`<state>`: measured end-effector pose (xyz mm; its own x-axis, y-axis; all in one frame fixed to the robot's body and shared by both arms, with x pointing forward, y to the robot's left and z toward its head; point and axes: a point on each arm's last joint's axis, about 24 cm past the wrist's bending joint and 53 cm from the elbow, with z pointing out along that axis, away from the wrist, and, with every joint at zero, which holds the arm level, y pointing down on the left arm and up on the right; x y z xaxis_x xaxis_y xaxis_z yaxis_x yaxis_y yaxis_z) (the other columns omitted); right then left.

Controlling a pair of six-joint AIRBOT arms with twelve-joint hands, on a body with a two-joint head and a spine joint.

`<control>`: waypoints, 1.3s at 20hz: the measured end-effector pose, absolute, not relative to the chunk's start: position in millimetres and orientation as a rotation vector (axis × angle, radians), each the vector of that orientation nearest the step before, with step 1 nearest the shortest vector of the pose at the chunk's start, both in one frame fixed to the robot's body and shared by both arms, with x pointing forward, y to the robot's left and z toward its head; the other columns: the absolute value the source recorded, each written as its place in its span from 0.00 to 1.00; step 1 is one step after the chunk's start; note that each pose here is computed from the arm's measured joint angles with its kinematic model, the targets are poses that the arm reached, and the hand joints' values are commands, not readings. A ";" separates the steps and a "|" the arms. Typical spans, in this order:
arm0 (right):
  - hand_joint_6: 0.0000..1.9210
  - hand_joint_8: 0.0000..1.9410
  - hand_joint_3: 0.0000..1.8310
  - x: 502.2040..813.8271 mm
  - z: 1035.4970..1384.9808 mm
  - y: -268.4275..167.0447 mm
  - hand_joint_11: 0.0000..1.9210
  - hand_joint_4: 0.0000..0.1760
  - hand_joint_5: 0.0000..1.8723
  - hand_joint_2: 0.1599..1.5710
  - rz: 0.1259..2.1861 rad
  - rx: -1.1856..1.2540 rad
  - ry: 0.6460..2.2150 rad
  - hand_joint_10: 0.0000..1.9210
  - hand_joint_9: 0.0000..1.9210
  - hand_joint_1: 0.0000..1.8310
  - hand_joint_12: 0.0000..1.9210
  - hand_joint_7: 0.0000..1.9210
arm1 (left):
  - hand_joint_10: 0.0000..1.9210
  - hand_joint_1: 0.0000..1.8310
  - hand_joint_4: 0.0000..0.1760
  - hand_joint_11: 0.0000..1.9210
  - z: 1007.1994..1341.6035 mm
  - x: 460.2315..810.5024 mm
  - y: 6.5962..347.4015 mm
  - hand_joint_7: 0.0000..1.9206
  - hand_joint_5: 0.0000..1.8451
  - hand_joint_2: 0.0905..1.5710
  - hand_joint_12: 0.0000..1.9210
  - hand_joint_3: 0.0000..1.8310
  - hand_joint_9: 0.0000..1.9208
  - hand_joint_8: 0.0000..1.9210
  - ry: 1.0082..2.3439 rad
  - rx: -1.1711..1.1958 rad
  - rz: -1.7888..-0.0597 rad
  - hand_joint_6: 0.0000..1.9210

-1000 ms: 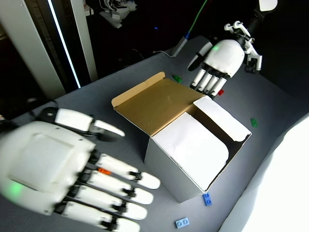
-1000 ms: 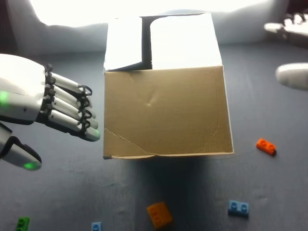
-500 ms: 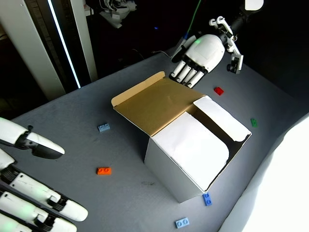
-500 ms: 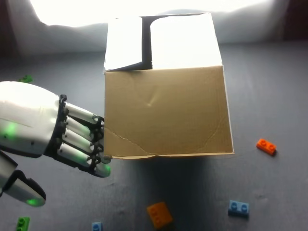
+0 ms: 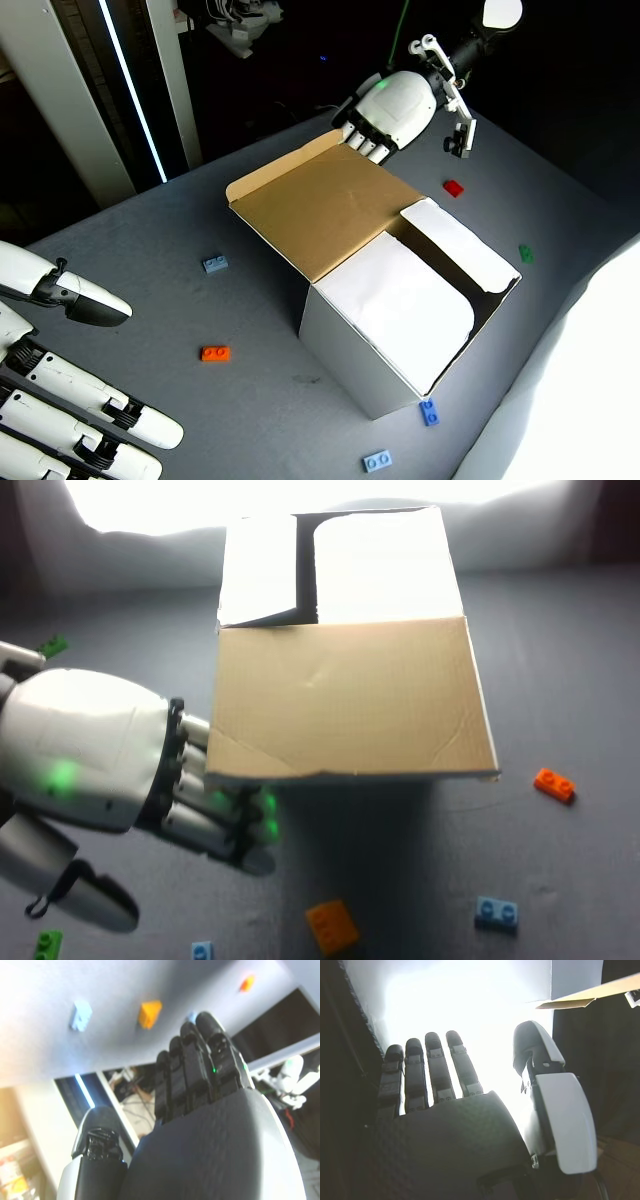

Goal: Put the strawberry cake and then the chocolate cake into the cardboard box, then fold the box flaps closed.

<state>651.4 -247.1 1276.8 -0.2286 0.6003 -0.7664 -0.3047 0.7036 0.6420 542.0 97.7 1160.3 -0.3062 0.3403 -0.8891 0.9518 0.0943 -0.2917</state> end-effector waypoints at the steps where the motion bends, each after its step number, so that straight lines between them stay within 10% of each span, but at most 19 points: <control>1: 0.01 0.01 0.00 651.4 1276.8 -246.6 0.01 0.00 0.06 0.84 0.854 0.245 1.594 0.01 0.04 0.00 0.01 0.07 | 0.00 0.00 0.00 0.00 1167.0 545.5 96.7 0.15 0.14 0.86 0.45 0.00 0.16 0.00 1.721 1.254 -1.219 0.00; 14: 0.01 0.01 0.00 650.7 1276.5 -242.9 0.00 0.00 0.05 0.84 0.854 0.230 1.596 0.01 0.04 0.00 0.00 0.07 | 0.00 0.00 0.00 0.00 1283.7 604.9 102.0 0.14 0.14 0.85 0.44 0.00 0.16 0.00 1.543 1.002 -1.262 0.00; 26: 0.01 0.01 0.00 650.0 1275.1 -235.4 0.01 0.00 0.06 0.84 0.849 0.190 1.602 0.02 0.05 0.00 0.01 0.10 | 0.00 0.00 0.00 0.03 1288.7 671.5 55.4 0.15 0.13 0.84 0.44 0.00 0.18 0.00 1.508 0.962 -1.165 0.00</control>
